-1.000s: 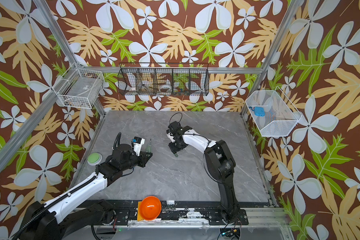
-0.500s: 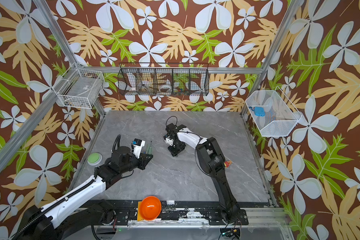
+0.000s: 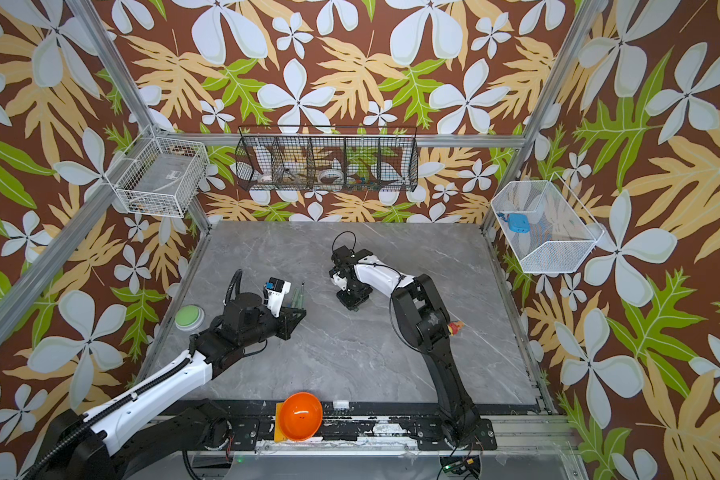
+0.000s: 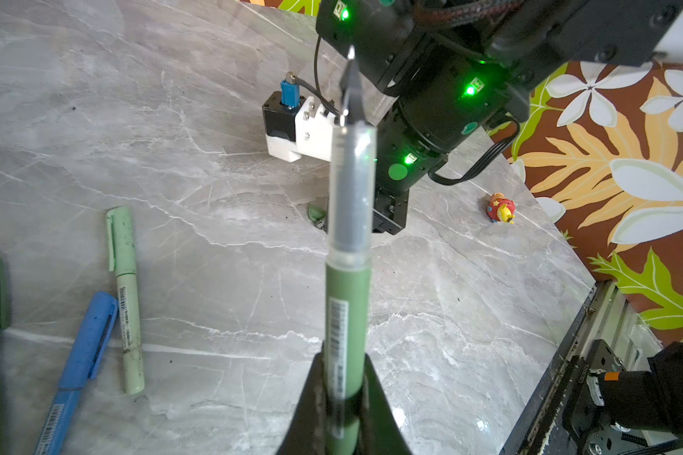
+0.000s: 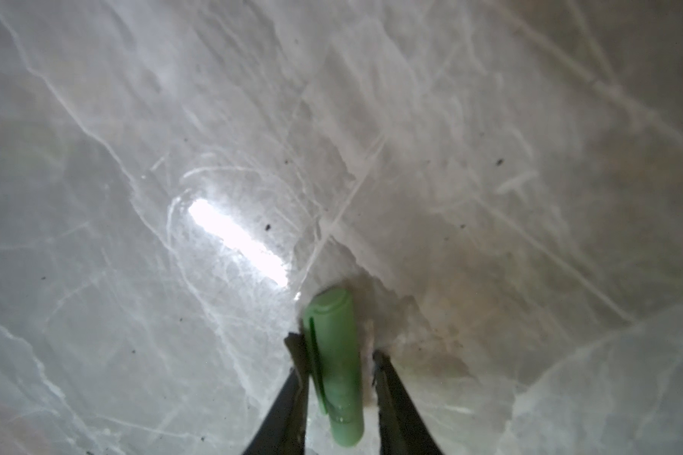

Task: Insert the pens into the pen caps
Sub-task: 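Raise the cap with the right gripper toward the held pen nib, then lower the green cap over the pen nib held by the left gripper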

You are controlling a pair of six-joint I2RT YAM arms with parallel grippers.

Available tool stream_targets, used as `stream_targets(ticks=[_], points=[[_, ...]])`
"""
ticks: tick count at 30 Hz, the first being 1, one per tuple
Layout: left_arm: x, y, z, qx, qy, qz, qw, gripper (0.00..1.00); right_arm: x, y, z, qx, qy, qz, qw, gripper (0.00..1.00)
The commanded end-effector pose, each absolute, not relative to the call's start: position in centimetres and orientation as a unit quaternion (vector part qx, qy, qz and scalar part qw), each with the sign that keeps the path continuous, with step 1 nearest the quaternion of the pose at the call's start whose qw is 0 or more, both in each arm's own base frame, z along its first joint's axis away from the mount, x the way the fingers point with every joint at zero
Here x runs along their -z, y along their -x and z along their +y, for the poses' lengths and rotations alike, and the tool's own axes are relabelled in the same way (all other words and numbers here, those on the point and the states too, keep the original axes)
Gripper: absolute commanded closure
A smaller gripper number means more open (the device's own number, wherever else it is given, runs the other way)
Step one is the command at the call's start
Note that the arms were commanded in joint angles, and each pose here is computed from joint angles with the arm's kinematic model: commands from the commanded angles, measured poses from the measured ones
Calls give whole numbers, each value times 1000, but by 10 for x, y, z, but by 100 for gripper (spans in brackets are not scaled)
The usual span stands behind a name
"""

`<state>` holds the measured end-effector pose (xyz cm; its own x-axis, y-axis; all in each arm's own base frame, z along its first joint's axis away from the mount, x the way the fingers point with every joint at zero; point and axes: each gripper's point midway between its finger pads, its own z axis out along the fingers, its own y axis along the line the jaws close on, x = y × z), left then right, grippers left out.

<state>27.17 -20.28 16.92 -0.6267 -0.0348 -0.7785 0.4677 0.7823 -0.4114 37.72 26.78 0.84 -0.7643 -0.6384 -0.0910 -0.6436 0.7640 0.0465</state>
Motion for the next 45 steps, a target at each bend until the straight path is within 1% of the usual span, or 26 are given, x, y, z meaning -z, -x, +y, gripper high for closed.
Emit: stream_targets(ticks=[1,4,7,9,15,18,24,29,32,40,45], points=[[-175,-274,-206,311,-133,839,427,100,8,-370,275,-58,332,941,25,78],[-173,-275,-207,308,-135,839,428,100,2,-372,278,-66,331,941,40,83],[-166,-274,-209,287,-146,840,436,100,-10,-377,283,-80,327,939,64,86],[-158,-274,-212,277,-153,842,437,100,-20,-378,287,-91,325,938,83,86],[-150,-275,-227,304,-164,833,432,100,-60,-379,283,-138,288,935,153,86],[-149,-276,-237,311,-176,828,433,100,-86,-376,274,-187,248,931,189,86],[-156,-275,-266,329,-205,819,423,100,-139,-364,256,-314,174,896,261,85],[-165,-268,-290,359,-211,807,418,100,-198,-356,250,-423,136,833,331,85],[-172,-261,-303,376,-213,797,423,100,-227,-351,247,-463,124,797,368,85],[-181,-255,-318,399,-215,786,421,100,-268,-342,246,-511,112,746,412,85],[-184,-254,-326,414,-219,779,417,100,-274,-338,246,-531,103,728,420,84]])
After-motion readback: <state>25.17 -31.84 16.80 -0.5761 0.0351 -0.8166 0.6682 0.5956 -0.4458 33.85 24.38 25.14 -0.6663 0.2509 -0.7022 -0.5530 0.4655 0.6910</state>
